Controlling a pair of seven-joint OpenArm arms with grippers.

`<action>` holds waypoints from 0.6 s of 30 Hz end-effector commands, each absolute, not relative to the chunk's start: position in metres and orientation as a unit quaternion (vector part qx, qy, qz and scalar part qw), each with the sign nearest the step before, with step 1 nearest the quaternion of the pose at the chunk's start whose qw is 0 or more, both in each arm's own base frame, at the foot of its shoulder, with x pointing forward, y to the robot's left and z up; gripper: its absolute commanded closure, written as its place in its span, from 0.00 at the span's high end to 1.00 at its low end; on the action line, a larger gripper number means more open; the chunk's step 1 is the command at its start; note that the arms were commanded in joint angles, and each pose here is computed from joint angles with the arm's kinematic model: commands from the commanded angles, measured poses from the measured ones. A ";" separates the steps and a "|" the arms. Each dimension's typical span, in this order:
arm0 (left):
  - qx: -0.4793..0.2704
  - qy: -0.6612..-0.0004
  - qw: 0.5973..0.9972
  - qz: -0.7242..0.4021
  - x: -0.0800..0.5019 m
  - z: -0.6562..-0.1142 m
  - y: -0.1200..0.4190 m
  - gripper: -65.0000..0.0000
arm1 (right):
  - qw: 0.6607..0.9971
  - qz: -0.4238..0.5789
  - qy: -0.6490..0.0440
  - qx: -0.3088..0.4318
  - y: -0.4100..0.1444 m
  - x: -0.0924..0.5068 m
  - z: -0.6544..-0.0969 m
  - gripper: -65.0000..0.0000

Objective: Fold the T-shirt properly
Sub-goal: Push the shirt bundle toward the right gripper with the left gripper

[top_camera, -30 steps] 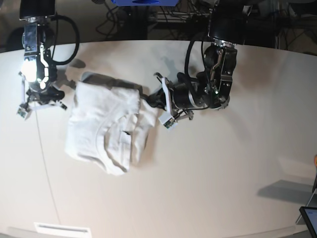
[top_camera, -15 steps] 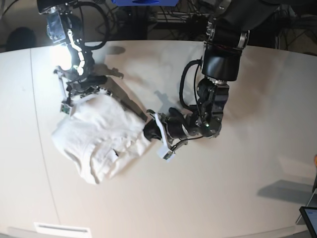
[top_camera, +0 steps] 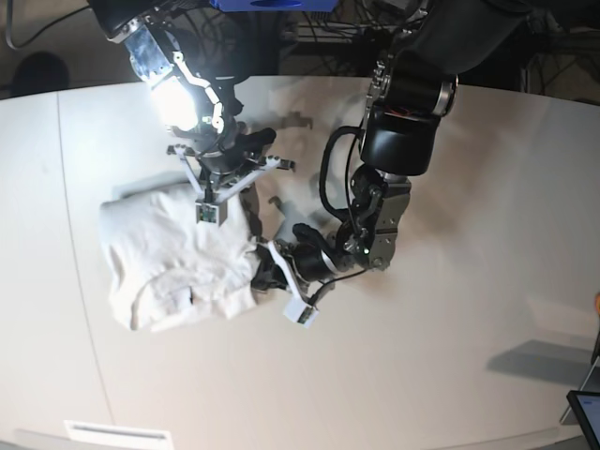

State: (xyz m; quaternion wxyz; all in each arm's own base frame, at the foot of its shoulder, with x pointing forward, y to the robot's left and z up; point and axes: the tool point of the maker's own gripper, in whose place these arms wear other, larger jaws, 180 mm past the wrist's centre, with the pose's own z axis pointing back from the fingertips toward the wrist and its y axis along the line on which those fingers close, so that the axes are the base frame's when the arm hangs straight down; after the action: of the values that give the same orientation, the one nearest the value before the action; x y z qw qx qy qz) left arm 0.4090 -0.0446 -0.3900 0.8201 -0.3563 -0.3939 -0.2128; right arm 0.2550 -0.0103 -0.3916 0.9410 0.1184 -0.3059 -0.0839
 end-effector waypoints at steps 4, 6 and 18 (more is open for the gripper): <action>-0.324 -0.438 0.806 -0.232 0.438 -0.354 -0.010 0.00 | 0.937 -0.116 -0.319 0.087 -0.043 0.253 -0.390 0.06; -0.302 -0.440 0.811 -0.240 0.438 -0.354 0.011 0.00 | 0.938 -0.138 -0.311 0.073 -0.060 0.246 -0.396 0.06; -0.235 -0.442 0.837 -0.222 0.382 -0.361 0.081 0.00 | 0.895 -0.280 -0.346 -0.043 -0.204 0.260 -0.384 0.06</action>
State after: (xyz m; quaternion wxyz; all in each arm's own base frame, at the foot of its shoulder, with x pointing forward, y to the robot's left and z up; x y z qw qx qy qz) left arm 0.3734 0.0873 -0.3762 0.8513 -0.2259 -0.4211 -0.2166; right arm 0.2508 -0.2040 -0.3949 0.9013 -0.0442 -0.3247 -0.2834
